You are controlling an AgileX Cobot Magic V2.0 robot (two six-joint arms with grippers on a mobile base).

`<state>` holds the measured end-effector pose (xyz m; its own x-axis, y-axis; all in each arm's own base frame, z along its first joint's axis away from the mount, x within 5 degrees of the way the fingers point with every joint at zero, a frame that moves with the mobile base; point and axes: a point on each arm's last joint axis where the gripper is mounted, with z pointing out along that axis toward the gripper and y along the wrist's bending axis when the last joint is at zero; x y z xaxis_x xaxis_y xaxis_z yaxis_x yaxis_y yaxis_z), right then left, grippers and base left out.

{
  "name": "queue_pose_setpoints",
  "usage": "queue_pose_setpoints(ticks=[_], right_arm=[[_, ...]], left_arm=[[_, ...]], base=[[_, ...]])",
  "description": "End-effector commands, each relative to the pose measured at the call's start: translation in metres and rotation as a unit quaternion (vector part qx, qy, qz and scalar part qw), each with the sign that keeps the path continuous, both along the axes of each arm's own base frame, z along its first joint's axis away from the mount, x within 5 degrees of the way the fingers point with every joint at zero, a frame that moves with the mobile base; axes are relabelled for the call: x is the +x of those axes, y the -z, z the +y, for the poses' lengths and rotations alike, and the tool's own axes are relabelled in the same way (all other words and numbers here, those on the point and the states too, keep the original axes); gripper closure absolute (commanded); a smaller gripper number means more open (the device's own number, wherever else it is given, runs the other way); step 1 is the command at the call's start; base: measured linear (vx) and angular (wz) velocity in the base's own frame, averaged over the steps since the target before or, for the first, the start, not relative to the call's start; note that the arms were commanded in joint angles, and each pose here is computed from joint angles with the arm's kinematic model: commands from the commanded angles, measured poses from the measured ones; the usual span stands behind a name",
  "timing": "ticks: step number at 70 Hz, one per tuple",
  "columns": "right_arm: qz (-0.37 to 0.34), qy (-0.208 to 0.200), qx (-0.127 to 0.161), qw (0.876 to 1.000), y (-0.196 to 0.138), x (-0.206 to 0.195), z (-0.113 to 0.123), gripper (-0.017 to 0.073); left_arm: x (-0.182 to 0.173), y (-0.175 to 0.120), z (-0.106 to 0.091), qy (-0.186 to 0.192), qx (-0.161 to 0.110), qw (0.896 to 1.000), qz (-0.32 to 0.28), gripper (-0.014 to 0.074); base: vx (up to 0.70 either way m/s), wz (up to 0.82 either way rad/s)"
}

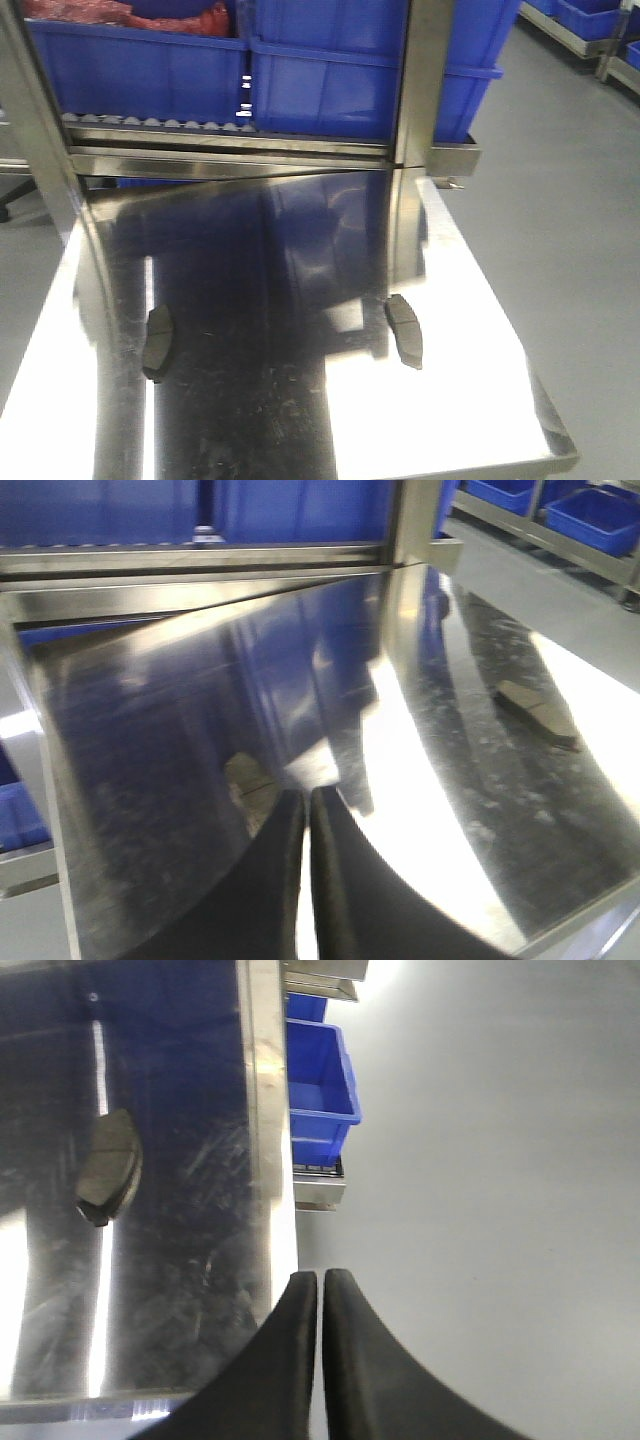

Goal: Move and align brake pads A on conveyor
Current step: 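Turn and approach the shiny steel table holding two brake pads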

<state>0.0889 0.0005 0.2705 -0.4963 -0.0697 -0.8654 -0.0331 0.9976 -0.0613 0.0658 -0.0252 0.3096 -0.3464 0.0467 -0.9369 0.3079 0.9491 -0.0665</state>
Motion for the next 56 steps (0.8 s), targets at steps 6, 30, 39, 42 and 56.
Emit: queue_pose_setpoints(ticks=[6,30,39,42,56], right_arm=[[-0.043,-0.002,-0.004,0.999,-0.0136,0.004,0.0,0.056],[-0.043,-0.002,-0.004,0.999,-0.0136,0.004,0.0,0.056],[-0.043,-0.002,-0.004,0.999,-0.0136,0.004,0.0,0.056],[-0.043,-0.002,-0.004,0.999,-0.0136,0.004,0.0,0.056],[-0.043,-0.002,-0.004,0.999,-0.0136,0.004,0.0,0.056]], left_arm=[[0.0042,-0.0111,-0.0007,-0.003,-0.017,0.999,-0.034,0.06],[0.0042,-0.0111,-0.0007,-0.003,-0.017,0.999,-0.034,0.06],[0.0042,-0.0111,-0.0007,-0.003,-0.017,0.999,-0.034,0.06],[0.0042,-0.0111,-0.0007,-0.003,-0.017,0.999,-0.034,0.06],[0.0042,-0.0111,-0.0007,-0.003,-0.017,0.999,-0.034,0.06]], base=[[0.03,0.22],[0.03,0.08],[0.06,0.09],[0.07,0.08],[0.07,0.07]])
